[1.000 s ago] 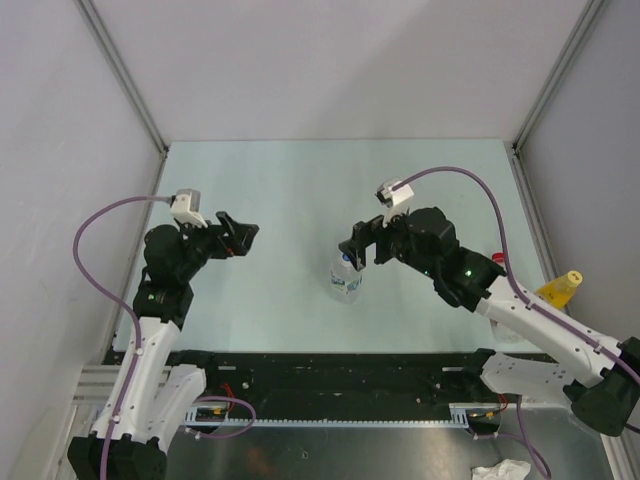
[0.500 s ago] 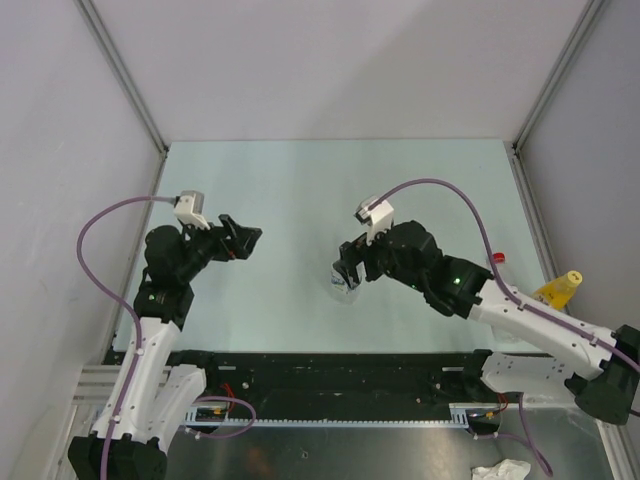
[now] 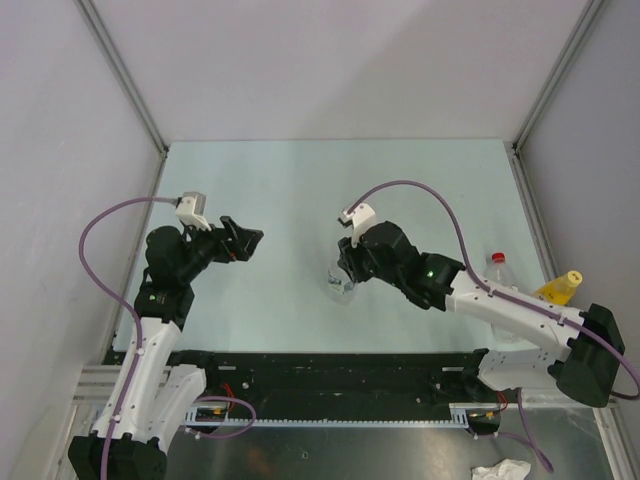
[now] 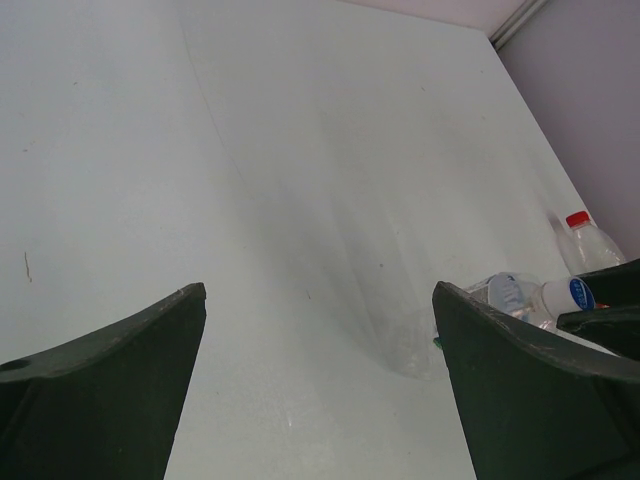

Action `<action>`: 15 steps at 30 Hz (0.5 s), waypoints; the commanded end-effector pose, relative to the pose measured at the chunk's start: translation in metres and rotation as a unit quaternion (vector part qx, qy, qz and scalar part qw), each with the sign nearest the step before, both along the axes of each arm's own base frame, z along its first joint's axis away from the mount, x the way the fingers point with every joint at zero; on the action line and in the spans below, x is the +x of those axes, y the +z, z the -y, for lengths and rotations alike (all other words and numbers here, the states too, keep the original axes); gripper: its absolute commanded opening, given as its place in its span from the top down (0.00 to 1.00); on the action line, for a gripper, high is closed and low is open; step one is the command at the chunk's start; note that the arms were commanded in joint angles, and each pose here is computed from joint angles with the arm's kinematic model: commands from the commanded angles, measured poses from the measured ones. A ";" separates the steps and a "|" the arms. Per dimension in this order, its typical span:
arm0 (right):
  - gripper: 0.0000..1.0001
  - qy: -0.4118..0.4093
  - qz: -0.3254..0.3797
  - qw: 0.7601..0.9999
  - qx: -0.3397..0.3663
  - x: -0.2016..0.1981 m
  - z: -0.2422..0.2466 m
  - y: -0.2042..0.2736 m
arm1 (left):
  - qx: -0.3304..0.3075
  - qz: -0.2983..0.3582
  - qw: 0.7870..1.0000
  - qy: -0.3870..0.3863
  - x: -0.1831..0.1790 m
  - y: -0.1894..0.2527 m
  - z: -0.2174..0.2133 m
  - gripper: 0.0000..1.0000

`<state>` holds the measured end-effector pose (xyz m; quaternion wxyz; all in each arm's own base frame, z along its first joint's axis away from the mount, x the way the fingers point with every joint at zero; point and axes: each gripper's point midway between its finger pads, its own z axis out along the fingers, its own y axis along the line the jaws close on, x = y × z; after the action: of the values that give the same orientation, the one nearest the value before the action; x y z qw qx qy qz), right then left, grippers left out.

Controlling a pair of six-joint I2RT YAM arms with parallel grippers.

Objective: Unscrew the bottle caps

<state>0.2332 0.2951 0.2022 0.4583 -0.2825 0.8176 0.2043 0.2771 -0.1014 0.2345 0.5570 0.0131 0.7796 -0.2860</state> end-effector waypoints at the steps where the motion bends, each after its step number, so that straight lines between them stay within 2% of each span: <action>1: 0.75 -0.002 0.020 1.000 0.019 0.008 -0.011 0.017 | 0.002 0.020 1.000 -0.003 0.000 0.011 -0.001 0.01; 3: 0.89 0.000 0.021 0.999 0.029 0.009 -0.013 0.020 | 0.004 0.026 1.000 -0.003 0.000 0.015 -0.001 0.01; 5: 0.97 0.005 0.021 0.999 0.049 0.010 -0.014 0.029 | 0.002 0.031 0.999 -0.006 -0.001 0.020 0.000 0.00; 11: 1.00 0.019 0.007 0.990 0.138 0.020 -0.002 0.066 | 0.009 0.048 0.998 -0.050 -0.005 0.031 0.011 0.01; 15: 1.00 0.054 -0.028 0.974 0.217 0.023 0.009 0.093 | 0.012 0.053 0.994 -0.095 -0.008 0.036 0.022 0.01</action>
<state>0.2605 0.2804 0.2294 0.4598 -0.2259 0.8104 0.2844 0.2733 -0.1103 0.2400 0.5521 0.0445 0.7757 -0.3025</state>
